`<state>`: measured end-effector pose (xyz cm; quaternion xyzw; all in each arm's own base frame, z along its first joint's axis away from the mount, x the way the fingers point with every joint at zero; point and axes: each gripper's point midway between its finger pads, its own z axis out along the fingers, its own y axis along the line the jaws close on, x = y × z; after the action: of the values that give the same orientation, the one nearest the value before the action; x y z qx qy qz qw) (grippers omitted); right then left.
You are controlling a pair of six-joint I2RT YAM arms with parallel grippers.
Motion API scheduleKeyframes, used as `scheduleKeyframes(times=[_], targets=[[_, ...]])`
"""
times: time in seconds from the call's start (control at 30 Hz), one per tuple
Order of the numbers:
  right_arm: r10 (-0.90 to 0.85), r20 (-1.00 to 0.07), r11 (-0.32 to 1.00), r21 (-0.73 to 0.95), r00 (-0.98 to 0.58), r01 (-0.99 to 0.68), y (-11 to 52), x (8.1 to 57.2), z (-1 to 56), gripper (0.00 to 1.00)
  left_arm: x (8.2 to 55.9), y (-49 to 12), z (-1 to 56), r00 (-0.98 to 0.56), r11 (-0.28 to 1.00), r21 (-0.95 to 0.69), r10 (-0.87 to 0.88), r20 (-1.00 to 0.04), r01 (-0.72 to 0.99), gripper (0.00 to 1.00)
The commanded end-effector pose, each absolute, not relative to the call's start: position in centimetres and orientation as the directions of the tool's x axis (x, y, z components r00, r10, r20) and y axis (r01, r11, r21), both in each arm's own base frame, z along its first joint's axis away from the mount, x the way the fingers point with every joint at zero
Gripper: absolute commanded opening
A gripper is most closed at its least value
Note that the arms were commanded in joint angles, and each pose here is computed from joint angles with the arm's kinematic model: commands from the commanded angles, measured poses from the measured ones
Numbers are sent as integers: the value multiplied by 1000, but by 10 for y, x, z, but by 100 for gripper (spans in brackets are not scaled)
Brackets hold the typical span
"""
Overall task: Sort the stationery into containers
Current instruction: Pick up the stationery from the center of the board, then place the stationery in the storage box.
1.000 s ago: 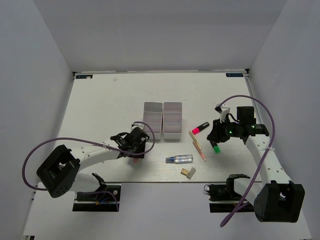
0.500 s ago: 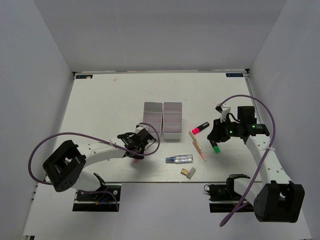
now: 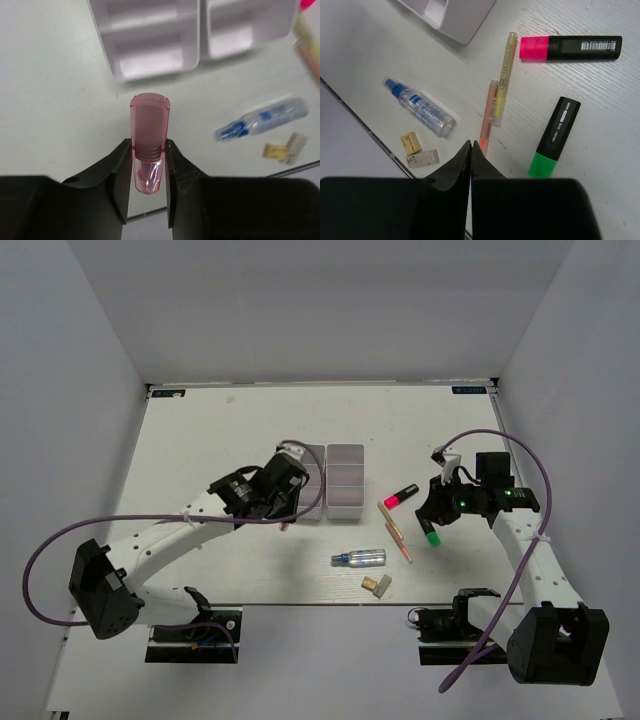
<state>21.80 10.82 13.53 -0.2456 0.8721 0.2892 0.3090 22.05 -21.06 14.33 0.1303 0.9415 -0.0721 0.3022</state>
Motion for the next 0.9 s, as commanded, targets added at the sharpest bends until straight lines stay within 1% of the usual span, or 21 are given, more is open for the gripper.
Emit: scheduleKeyframes(times=[0.0,0.07,0.13,0.17,0.23,0.27,0.33,0.37,0.4,0.43,0.47,0.5,0.53,0.57,0.6,0.63,0.67,0.7,0.77,0.8,0.87], targets=[[-242,-722,701,331,-648,-631,110,224,154,1,240,-215,179,-774,954,-122,144,-617,274,4],[-239,-724,699,334,-647,-632,111,224,155,3,258,-222,195,-770,952,-190,66,-635,238,4],[-238,-727,700,331,-644,-633,111,224,156,4,276,-239,209,-762,936,-269,-1,-647,227,1],[-238,-725,700,333,-646,-632,111,223,155,4,283,-240,214,-770,928,-322,-66,-635,185,0],[-237,-725,703,332,-646,-630,110,224,155,4,302,-249,221,-749,915,-373,-137,-649,156,0],[-237,-730,702,327,-641,-632,110,224,157,4,309,-254,223,-749,897,-426,-203,-631,116,0],[-236,-728,701,332,-644,-632,111,224,156,4,323,-260,231,-736,875,-474,-256,-626,98,0],[-237,-732,699,329,-639,-635,111,224,157,4,324,-269,229,-757,857,-507,-269,-596,95,0],[-236,-728,701,331,-643,-632,110,224,156,4,331,-273,232,-757,847,-522,-276,-592,100,0],[-235,-728,701,332,-644,-631,110,223,156,4,334,-283,242,-758,831,-535,-249,-603,152,0],[-234,-729,699,333,-643,-633,111,223,157,6,342,-294,263,-745,812,-538,-211,-633,227,0],[-236,-731,698,330,-640,-635,111,223,157,6,340,-299,243,-777,819,-520,-158,-610,243,0],[-237,-730,696,333,-641,-636,111,223,157,6,347,-303,269,-739,809,-493,-111,-665,322,0],[-235,-733,694,334,-639,-638,112,222,158,6,347,-303,254,-765,823,-463,-57,-642,328,0],[-236,-737,692,330,-633,-642,112,222,159,6,345,-303,242,-766,811,-415,61,-640,412,0],[-237,-741,689,328,-629,-646,112,222,160,7,347,-301,240,-767,812,-394,98,-635,430,0],[-235,-740,688,330,-630,-646,112,222,160,7,362,-303,264,-730,802,-376,105,-675,464,0],[-236,-743,690,326,-627,-646,112,222,161,7,353,-297,246,-724,778,-314,247,-644,544,0],[-238,-742,683,331,-627,-651,113,221,160,7,368,-290,261,-684,776,-258,283,-673,575,0],[-240,-743,683,329,-626,-652,113,221,160,7,369,-281,254,-655,759,-195,367,-661,621,0],[-240,-738,682,334,-631,-651,113,220,159,8,373,-270,248,-619,742,-135,430,-657,657,0]])
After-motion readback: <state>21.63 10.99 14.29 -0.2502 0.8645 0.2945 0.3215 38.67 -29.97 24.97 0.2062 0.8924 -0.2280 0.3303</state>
